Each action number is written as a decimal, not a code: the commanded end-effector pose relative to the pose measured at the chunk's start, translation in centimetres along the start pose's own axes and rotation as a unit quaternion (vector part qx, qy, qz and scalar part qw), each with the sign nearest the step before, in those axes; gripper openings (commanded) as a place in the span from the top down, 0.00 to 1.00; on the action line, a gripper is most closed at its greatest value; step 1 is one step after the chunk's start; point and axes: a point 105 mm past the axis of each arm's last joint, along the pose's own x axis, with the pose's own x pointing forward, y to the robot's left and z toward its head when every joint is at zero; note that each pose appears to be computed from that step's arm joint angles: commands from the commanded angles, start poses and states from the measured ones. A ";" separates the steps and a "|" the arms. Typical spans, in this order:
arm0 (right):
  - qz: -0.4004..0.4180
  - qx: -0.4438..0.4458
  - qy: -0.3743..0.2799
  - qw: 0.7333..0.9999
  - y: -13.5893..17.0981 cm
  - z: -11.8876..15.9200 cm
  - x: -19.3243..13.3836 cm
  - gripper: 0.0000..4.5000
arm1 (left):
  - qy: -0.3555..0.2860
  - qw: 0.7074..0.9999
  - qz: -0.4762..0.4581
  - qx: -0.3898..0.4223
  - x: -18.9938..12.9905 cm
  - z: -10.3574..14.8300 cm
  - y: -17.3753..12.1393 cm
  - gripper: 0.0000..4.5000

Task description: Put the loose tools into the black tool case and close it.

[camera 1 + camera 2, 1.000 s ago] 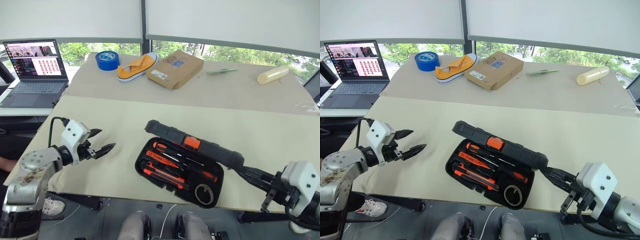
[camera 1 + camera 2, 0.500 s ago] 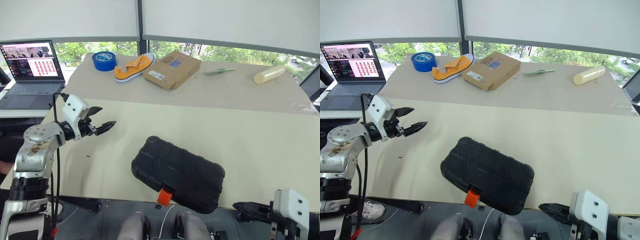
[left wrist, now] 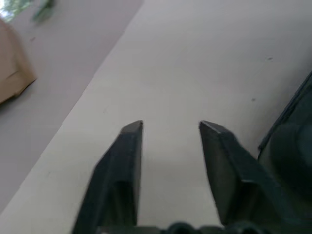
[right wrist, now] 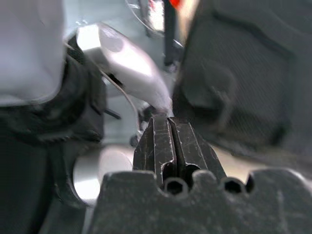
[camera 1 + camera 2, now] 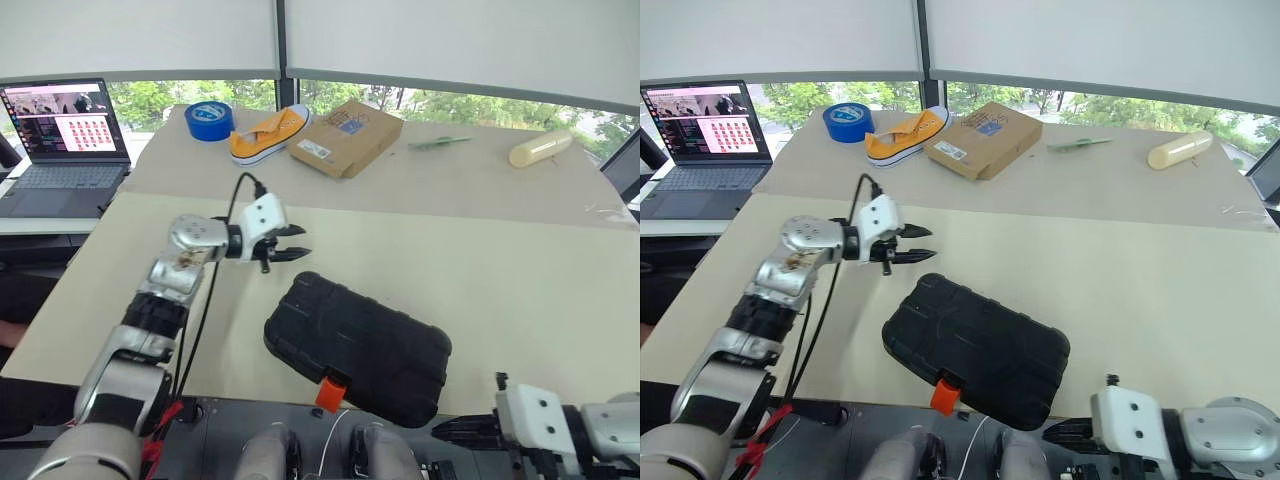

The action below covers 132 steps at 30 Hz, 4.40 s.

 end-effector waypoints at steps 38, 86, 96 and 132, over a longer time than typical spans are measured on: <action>-0.363 0.014 0.012 0.932 -12.9 -3.9 -3.1 1.00 | 0.028 0.981 -0.191 -0.006 -0.9 0.2 -6.3 0.75; -0.265 0.051 -0.006 0.963 -10.7 -2.8 3.2 1.00 | -0.007 0.977 -0.178 0.113 7.0 2.9 -7.4 0.75; -0.277 0.054 -0.031 0.959 -10.6 -1.4 2.5 1.00 | -0.004 0.974 -0.186 0.128 7.5 2.6 -7.9 0.75; -0.236 0.088 -0.033 0.967 -8.5 -0.4 1.3 1.00 | -0.002 0.974 -0.178 0.138 7.5 2.2 -7.4 0.75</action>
